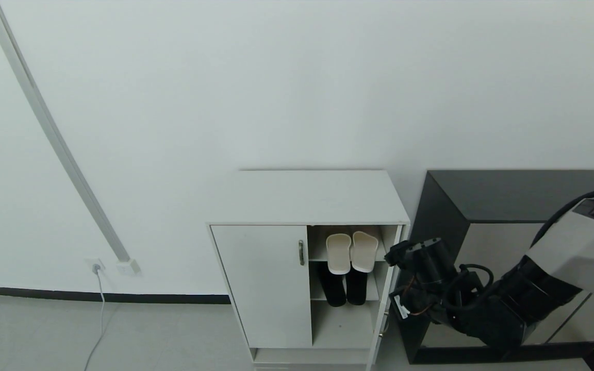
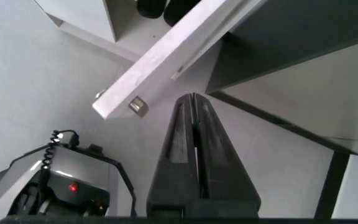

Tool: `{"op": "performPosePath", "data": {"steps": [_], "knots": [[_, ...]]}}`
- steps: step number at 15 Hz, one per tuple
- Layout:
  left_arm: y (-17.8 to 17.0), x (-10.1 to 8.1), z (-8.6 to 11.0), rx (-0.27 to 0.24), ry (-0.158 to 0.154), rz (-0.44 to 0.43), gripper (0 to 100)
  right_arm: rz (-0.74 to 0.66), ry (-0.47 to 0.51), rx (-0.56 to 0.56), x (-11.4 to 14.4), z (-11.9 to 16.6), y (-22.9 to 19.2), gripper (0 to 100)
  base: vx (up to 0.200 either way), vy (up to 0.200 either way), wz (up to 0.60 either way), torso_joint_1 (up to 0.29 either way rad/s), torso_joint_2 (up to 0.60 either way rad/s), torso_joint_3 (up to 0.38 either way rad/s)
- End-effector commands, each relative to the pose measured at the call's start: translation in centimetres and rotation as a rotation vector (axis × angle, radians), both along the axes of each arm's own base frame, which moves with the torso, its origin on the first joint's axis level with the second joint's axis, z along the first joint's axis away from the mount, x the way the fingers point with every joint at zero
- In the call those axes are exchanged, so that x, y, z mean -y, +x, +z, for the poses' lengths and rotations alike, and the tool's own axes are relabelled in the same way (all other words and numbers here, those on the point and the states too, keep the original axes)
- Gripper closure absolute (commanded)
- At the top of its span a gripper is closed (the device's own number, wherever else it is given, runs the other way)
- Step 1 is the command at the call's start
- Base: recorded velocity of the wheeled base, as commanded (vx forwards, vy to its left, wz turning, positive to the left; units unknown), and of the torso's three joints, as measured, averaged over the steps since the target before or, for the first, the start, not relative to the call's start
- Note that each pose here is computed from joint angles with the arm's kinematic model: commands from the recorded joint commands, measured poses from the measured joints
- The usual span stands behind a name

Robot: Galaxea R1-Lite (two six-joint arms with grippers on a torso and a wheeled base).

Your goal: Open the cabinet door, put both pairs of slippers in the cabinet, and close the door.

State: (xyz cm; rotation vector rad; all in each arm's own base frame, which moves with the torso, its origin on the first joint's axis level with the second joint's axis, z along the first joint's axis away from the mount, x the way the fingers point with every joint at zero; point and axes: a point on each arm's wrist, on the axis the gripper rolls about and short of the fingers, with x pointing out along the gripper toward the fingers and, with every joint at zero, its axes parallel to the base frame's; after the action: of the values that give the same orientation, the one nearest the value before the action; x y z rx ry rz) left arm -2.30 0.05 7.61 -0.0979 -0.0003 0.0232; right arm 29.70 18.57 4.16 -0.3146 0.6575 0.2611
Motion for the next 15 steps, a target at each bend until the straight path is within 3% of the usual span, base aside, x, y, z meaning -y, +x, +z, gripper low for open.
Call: {"op": "performPosePath", "data": {"steps": [1, 15], "knots": [[0.0, 0.0, 0.0, -0.001, 0.000, 0.001, 100, 0.003, -0.014, -0.021, -0.4, -1.2, 0.4, 100, 0.000, 0.000, 0.00, 0.000, 0.00, 0.000], [0.0, 0.0, 0.0, -0.001, -0.003, 0.001, 100, 0.030, 0.107, 0.045, -4.2, -1.9, 2.5, 100, 0.000, 0.000, 0.00, 0.000, 0.00, 0.000]]}}
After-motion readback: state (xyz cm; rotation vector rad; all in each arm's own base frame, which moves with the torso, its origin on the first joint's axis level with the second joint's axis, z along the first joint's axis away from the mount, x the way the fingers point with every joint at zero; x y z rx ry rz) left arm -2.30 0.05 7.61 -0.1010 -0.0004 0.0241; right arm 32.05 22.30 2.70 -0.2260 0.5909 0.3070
